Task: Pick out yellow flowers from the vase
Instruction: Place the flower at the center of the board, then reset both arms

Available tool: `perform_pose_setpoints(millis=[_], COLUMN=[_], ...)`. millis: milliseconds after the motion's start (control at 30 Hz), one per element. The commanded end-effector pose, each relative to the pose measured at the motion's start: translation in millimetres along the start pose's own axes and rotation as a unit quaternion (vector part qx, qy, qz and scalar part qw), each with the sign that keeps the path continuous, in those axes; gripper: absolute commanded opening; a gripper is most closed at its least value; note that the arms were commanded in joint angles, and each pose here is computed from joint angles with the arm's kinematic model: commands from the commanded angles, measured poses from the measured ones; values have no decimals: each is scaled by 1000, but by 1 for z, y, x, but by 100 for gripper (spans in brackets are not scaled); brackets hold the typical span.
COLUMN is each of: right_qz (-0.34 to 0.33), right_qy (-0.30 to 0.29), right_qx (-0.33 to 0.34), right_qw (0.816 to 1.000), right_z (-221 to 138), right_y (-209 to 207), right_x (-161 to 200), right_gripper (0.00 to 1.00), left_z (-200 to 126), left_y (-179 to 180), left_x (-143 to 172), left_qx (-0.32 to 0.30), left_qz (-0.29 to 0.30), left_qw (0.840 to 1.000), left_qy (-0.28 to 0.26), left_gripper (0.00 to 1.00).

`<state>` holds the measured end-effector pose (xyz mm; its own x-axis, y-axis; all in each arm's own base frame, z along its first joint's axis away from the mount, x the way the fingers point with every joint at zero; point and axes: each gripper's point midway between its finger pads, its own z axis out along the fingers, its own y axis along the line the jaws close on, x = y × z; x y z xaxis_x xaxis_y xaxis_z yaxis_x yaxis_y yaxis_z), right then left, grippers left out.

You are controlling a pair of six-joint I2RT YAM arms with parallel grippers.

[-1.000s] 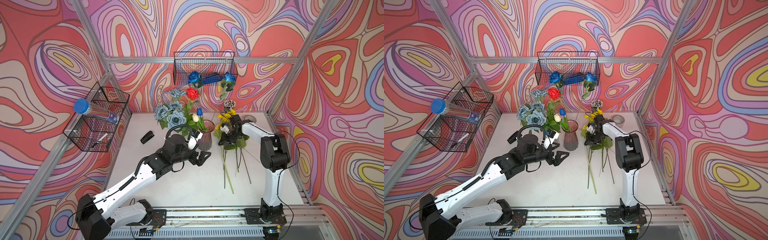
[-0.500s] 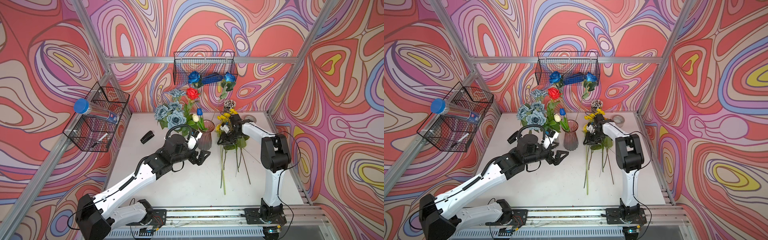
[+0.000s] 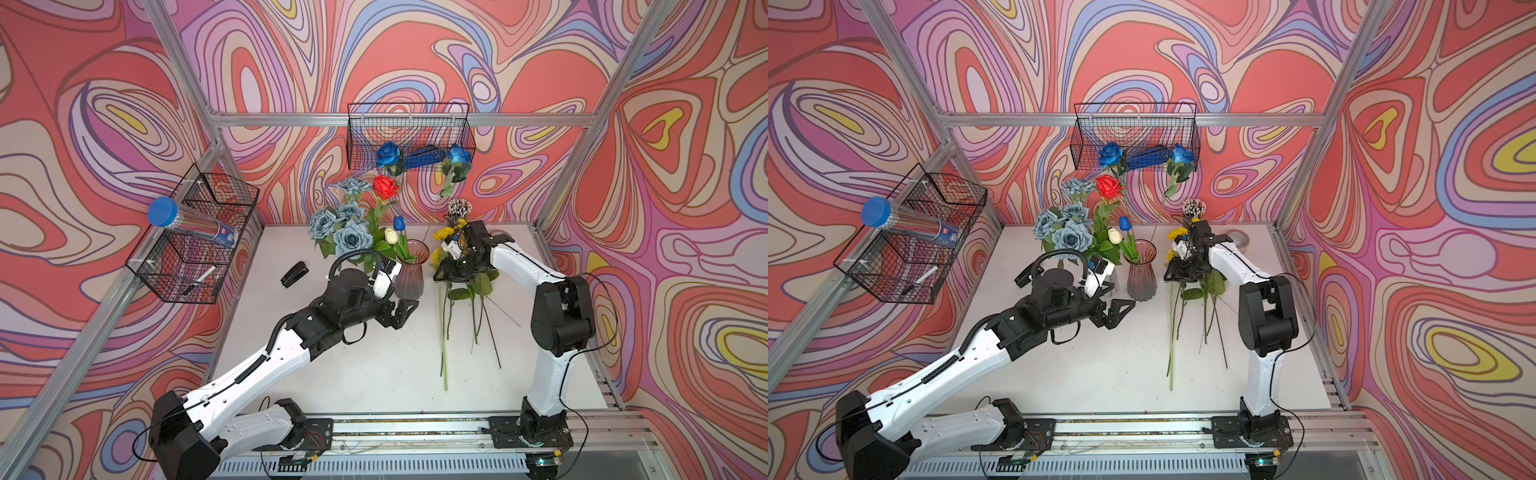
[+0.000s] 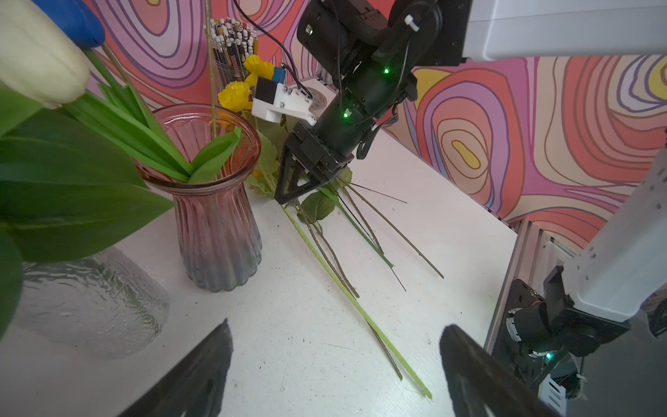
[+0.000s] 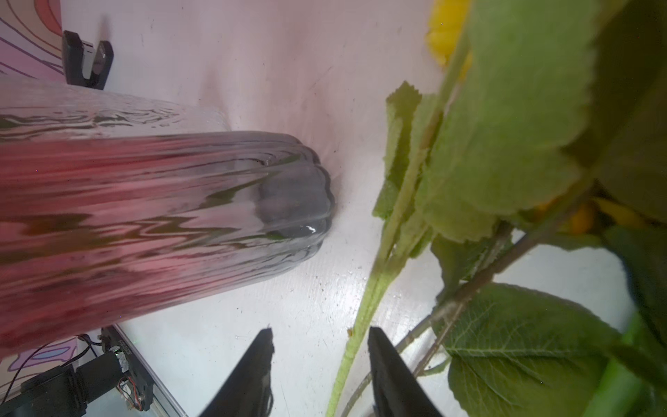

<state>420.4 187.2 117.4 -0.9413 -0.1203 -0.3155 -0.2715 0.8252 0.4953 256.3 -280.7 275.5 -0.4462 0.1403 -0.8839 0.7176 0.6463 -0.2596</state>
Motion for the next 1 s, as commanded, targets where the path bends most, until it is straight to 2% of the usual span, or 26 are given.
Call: perform_pose_setpoints(millis=[0,333,467,633,733,800,967], right_qz=[-7,-7,-16,-34,-39,-38,-44], right_qy=[-15,-22,-27,-49,-61,-64,-93], right_qx=[2,-2,-8,-14,-7,-1,20], right_qw=[1000,1000,999,998,997,997,994], right_z=[-6,-7,-13,-26,-36,-40,-63], right_y=[5,7,12,21,26,26,29], right_x=[-3,-6,-4,-3,-4,-2,4], right_gripper=[48,49,52,69,76,97,98], left_z=[-6,-10,-13,-26,-36,-43,-58], left_y=[1,9,18,33,47,60,93], left_x=[-1,2,2,4,13,22,46], left_qx=[-8,-28,-36,-61,-101,-138,-218], left_qz=[9,10,-12,-33,-40,-47,-82], left_qw=[1000,1000,999,997,993,989,971], left_qy=[-5,-8,-18,-39,-41,-41,-44], left_gripper=[91,92,92,92,92,92,92])
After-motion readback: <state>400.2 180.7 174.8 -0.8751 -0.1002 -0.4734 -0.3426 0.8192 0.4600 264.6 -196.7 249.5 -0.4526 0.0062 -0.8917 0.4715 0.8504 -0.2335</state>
